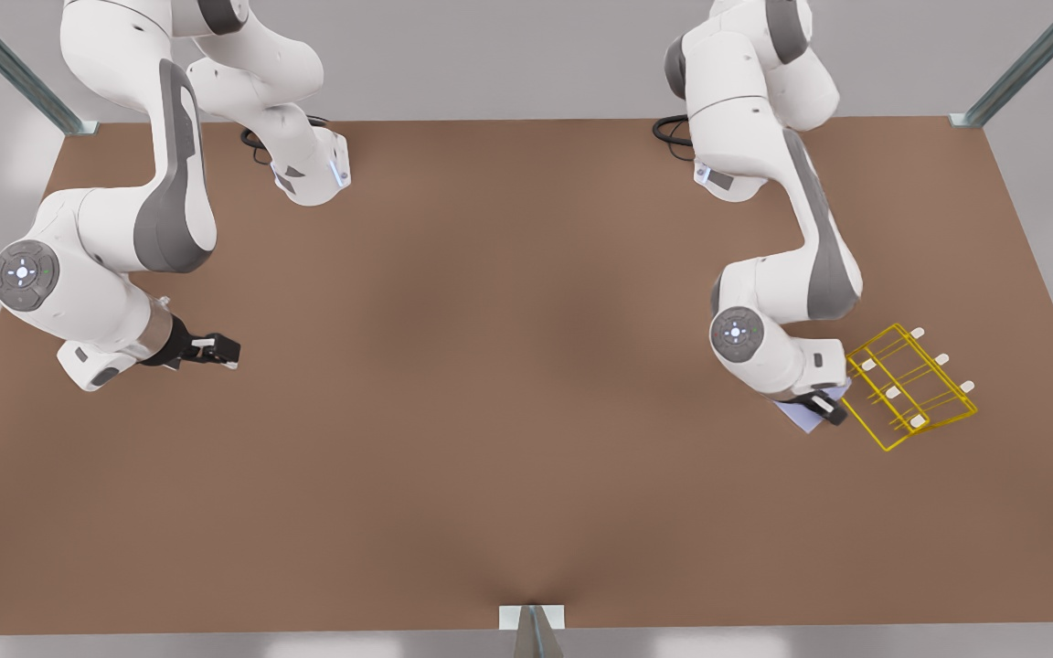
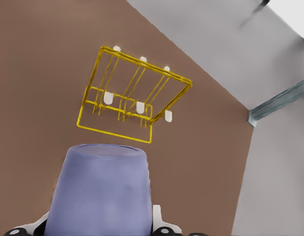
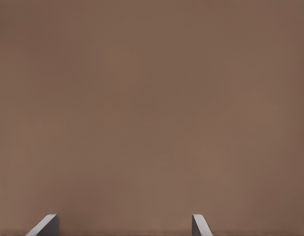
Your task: Place the cup on the cup holder
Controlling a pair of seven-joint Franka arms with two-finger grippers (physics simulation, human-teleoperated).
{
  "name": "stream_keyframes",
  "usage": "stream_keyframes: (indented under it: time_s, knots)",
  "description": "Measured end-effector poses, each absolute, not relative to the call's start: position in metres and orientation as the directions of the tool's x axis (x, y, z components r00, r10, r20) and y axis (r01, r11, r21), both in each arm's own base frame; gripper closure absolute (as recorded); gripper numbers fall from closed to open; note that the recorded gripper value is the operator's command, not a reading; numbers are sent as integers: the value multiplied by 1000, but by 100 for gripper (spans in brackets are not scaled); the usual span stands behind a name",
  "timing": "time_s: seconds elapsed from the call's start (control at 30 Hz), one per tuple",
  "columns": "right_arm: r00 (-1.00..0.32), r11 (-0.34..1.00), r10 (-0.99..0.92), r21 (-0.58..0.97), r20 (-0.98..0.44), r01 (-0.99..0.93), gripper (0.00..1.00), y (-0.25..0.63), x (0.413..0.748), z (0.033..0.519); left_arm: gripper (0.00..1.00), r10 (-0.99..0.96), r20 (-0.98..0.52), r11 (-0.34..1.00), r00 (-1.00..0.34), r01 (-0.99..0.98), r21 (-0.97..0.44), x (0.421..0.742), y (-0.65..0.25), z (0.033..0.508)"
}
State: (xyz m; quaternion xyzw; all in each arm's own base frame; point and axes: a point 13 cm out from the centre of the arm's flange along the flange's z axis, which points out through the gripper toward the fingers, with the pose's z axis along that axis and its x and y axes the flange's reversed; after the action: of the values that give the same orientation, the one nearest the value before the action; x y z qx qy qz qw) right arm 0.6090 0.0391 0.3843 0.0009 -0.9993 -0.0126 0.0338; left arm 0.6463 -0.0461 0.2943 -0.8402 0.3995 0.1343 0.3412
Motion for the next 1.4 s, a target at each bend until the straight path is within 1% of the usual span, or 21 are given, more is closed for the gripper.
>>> stream_keyframes:
  time_s: [0.07, 0.2, 0.27, 0.33, 0.4, 0.63, 0.83, 1.03, 1.4]
  knots:
    - [-998, 1000, -3, 25, 70, -1, 0, 39, 609, 384, 36, -514, -618, -374, 594, -804, -462, 635, -26, 300]
    - [-997, 1000, -2, 25, 73, 0, 0, 38, 608, 384, 36, -357, -848, -244, 391, -916, -319, 589, 35, 277]
    - [-997, 1000, -2, 25, 76, 0, 0, 37, 607, 384, 36, -279, -916, -193, 289, -951, -241, 570, 72, 268]
    - [-997, 1000, -1, 25, 78, 1, 0, 37, 607, 383, 36, -244, -947, -146, 208, -973, -176, 560, 91, 262]
    - [-997, 1000, -1, 25, 80, 1, 0, 36, 606, 383, 36, -229, -963, -100, 144, -987, -124, 558, 101, 254]
    - [-997, 1000, -4, 25, 82, -2, 0, 37, 606, 383, 36, -170, -985, 16, 15, -1000, -18, 573, 128, 247]
    - [-997, 1000, -3, 25, 83, -1, 0, 37, 606, 383, 36, -178, -983, 44, -40, -999, 33, 583, 156, 242]
    - [-996, 1000, -3, 25, 88, -1, 0, 36, 604, 383, 36, -181, -980, 92, -86, -993, 70, 590, 146, 238]
    - [-996, 1000, -4, 25, 91, -2, 0, 36, 603, 383, 36, -181, -972, 104, -152, -985, 135, 560, 135, 223]
